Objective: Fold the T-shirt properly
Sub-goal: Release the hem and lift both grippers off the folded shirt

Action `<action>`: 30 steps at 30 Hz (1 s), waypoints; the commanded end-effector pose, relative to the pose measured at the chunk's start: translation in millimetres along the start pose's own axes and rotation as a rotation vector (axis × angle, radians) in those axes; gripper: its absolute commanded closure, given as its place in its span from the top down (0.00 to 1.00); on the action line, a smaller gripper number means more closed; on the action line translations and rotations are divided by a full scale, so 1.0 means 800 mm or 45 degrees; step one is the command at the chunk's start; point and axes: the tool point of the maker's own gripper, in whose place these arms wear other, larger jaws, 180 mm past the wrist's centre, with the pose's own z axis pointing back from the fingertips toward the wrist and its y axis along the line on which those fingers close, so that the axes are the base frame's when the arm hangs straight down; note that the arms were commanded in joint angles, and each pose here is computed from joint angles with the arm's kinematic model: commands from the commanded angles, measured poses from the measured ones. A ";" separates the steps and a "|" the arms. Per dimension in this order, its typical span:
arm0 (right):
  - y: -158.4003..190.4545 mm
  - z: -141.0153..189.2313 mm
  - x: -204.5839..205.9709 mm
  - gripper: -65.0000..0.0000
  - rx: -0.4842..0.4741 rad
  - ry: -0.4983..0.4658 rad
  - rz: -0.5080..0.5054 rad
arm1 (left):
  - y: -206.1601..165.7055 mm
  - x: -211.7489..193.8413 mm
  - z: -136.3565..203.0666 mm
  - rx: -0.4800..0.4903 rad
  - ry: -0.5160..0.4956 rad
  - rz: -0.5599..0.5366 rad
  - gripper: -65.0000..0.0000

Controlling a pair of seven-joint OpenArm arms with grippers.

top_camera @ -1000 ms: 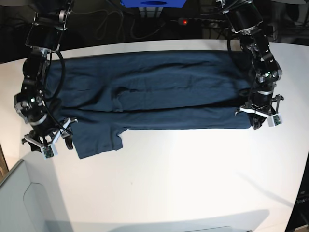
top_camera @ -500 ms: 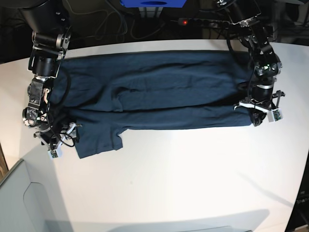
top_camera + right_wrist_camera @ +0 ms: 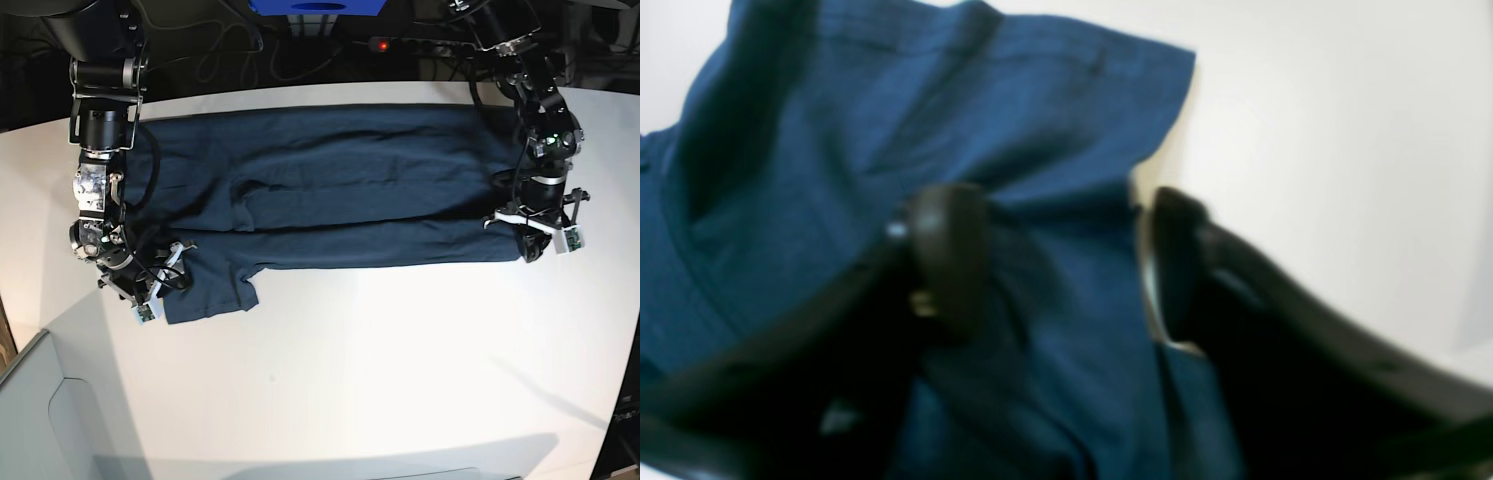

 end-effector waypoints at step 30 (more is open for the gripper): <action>0.065 0.206 0.046 0.00 -0.214 -0.382 0.380 | 0.005 0.058 0.008 -0.014 -0.159 -0.077 0.00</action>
